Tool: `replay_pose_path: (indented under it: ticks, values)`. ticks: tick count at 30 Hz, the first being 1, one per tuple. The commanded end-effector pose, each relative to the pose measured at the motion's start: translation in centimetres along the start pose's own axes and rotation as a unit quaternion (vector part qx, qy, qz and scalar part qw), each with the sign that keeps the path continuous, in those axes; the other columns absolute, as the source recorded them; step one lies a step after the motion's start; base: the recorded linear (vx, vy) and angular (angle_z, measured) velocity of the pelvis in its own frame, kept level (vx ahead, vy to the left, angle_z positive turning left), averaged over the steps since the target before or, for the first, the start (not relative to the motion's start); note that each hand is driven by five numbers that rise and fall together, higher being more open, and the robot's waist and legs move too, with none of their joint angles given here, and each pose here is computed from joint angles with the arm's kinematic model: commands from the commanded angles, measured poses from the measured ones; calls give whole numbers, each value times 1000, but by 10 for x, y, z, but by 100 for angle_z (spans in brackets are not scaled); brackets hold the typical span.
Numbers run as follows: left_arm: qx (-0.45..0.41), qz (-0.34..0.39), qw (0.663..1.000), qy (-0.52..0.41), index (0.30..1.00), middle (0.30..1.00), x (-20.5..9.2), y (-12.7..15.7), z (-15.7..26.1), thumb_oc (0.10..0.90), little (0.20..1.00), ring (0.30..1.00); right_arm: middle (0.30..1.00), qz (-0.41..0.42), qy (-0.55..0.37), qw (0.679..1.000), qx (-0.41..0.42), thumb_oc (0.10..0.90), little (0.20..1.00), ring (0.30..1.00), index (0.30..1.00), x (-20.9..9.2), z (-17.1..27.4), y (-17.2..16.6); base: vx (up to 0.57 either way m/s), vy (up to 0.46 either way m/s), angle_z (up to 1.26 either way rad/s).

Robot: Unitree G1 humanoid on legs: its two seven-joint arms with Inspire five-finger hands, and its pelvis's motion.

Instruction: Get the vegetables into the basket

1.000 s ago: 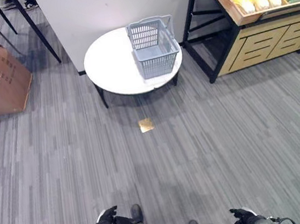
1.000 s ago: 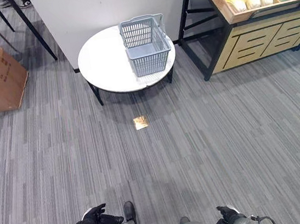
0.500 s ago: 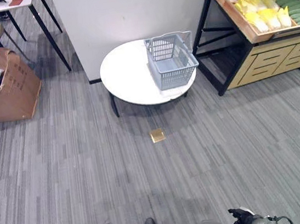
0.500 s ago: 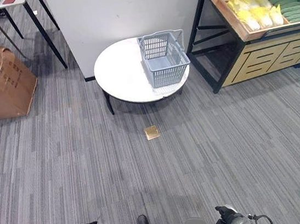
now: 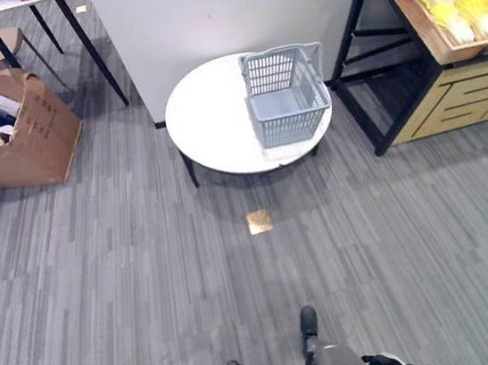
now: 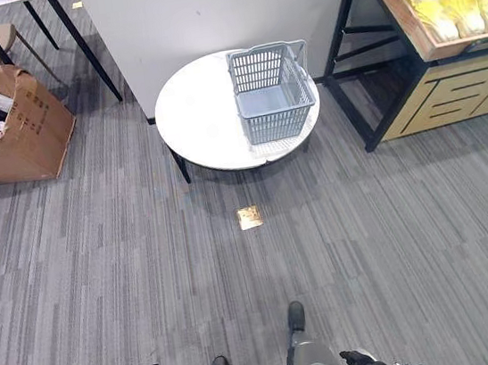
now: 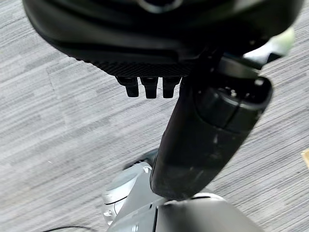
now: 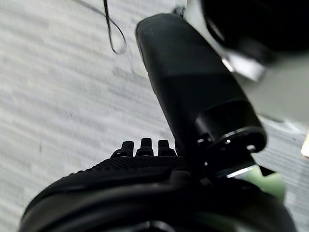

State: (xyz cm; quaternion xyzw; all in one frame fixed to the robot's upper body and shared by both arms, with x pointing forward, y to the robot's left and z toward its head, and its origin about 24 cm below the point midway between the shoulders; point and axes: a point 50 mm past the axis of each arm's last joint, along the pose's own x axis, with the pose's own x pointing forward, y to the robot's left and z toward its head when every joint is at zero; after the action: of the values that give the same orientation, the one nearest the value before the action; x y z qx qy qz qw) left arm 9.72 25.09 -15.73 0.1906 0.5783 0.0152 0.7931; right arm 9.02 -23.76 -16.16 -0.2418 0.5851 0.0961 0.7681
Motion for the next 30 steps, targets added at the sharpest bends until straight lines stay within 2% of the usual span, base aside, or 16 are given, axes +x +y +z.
replay_pose_path:
  ticks: [1, 12, 18, 21, 30]
  values:
    - [1, 5, 999, -38, 1000, 1000, 2, -2, 22, 900, 1000, 1000, 1000, -22, -48, 998, 16, 900, 1000, 1000, 1000, 1, 26, -12, 122, -218, 5]
    - [0, -6, 999, -52, 1000, 1000, 2, -10, 31, 900, 1000, 1000, 1000, -53, -10, 998, 33, 900, 1000, 1000, 1000, -1, 3, -28, 124, -130, 13]
    - [-1, -9, 999, -48, 1000, 1000, 1, -14, 27, 900, 1000, 1000, 1000, -58, -15, 998, 24, 900, 1000, 1000, 1000, -1, 6, -29, 191, 146, -1]
    - [10, -22, 999, -26, 1000, 1000, 0, -17, 12, 900, 1000, 1000, 1000, -46, -17, 998, 25, 900, 1000, 1000, 1000, 0, 7, -22, 277, 319, -56]
    - [9, 7, 1000, -27, 1000, 1000, 1, 8, 14, 900, 1000, 1000, 1000, -18, -29, 999, 30, 900, 1000, 1000, 1000, 2, 20, -5, 154, 345, -9]
